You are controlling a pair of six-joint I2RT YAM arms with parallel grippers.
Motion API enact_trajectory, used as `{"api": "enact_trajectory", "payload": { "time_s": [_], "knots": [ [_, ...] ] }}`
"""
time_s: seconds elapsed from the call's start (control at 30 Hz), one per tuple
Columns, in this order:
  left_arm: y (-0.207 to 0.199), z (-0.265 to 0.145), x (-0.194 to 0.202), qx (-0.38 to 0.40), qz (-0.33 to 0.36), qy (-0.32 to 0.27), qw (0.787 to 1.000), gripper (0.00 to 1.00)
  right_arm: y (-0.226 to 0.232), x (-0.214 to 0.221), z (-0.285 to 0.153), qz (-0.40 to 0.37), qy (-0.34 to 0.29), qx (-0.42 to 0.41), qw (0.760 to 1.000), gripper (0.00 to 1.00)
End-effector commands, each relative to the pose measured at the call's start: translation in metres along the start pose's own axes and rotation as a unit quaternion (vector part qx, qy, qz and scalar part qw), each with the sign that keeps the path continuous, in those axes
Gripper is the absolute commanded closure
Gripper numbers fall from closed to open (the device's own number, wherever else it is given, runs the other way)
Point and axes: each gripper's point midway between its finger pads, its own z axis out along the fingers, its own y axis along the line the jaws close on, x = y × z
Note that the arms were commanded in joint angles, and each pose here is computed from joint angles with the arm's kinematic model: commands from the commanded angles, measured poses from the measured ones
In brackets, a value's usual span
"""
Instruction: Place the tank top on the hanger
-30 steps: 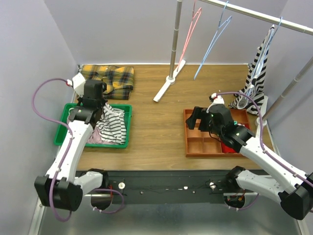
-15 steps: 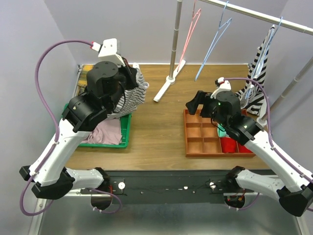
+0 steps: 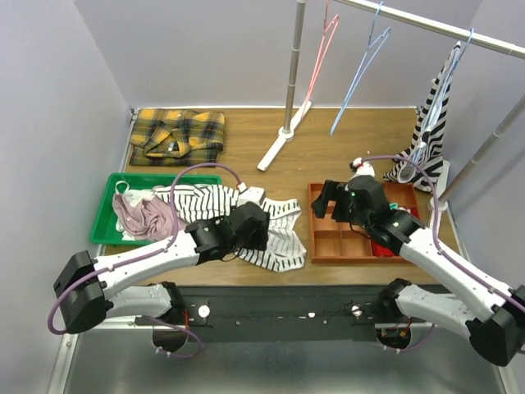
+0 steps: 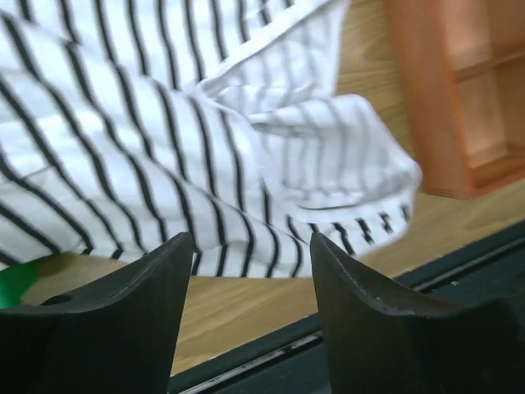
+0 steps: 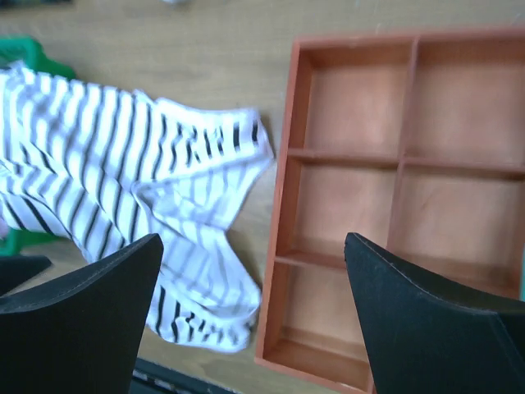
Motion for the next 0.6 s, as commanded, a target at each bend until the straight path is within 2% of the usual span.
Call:
{"api": "enact_trajectory", "payload": {
  "time_s": [0.0, 0.03, 0.1, 0.13, 0.23, 0.3, 0.33, 0.4, 0.43, 0.47, 0.53, 0.57],
  "knots": [
    [0.024, -0.016, -0.055, -0.047, -0.084, -0.096, 0.991, 0.32, 0.018, 0.031, 0.024, 0.031, 0.042, -0.045, 0.998, 0.00],
    [0.041, -0.011, -0.062, -0.074, -0.089, -0.099, 0.988, 0.37, 0.019, 0.038, 0.030, 0.028, 0.052, -0.042, 0.997, 0.01],
    [0.047, -0.005, -0.074, -0.077, -0.076, -0.092, 0.990, 0.46, 0.020, 0.038, 0.035, 0.028, 0.048, -0.037, 0.998, 0.03],
    [0.045, 0.005, -0.070, -0.069, -0.070, -0.071, 0.993, 0.52, 0.018, 0.038, 0.038, 0.025, 0.046, -0.028, 0.998, 0.05],
    [0.024, 0.022, -0.064, -0.033, -0.039, -0.036, 0.998, 0.62, 0.008, 0.030, 0.037, 0.018, 0.029, 0.002, 0.999, 0.11],
    [0.003, 0.027, -0.055, -0.015, -0.007, -0.030, 0.999, 0.60, 0.000, 0.022, 0.030, 0.015, 0.014, 0.020, 1.000, 0.11],
    [0.002, 0.036, -0.049, -0.020, 0.000, -0.017, 1.000, 0.54, -0.006, 0.016, 0.026, 0.018, -0.001, 0.036, 0.999, 0.11],
    [-0.007, 0.045, -0.058, -0.009, 0.010, -0.018, 1.000, 0.51, -0.012, 0.009, 0.014, 0.025, -0.021, 0.044, 0.998, 0.12],
    [-0.006, 0.062, -0.051, -0.019, 0.027, 0.003, 0.999, 0.50, -0.016, 0.007, 0.010, 0.027, -0.029, 0.050, 0.998, 0.12],
    [-0.017, 0.067, -0.067, -0.012, 0.035, -0.001, 0.999, 0.50, -0.021, 0.012, 0.008, 0.029, -0.026, 0.054, 0.998, 0.12],
    [-0.022, 0.093, -0.055, -0.015, 0.077, 0.036, 0.996, 0.50, -0.028, 0.012, -0.001, 0.034, -0.036, 0.060, 0.997, 0.12],
    [-0.035, 0.099, -0.067, -0.004, 0.087, 0.029, 0.996, 0.49, -0.032, 0.013, -0.003, 0.040, -0.040, 0.067, 0.996, 0.12]
  ]
}}
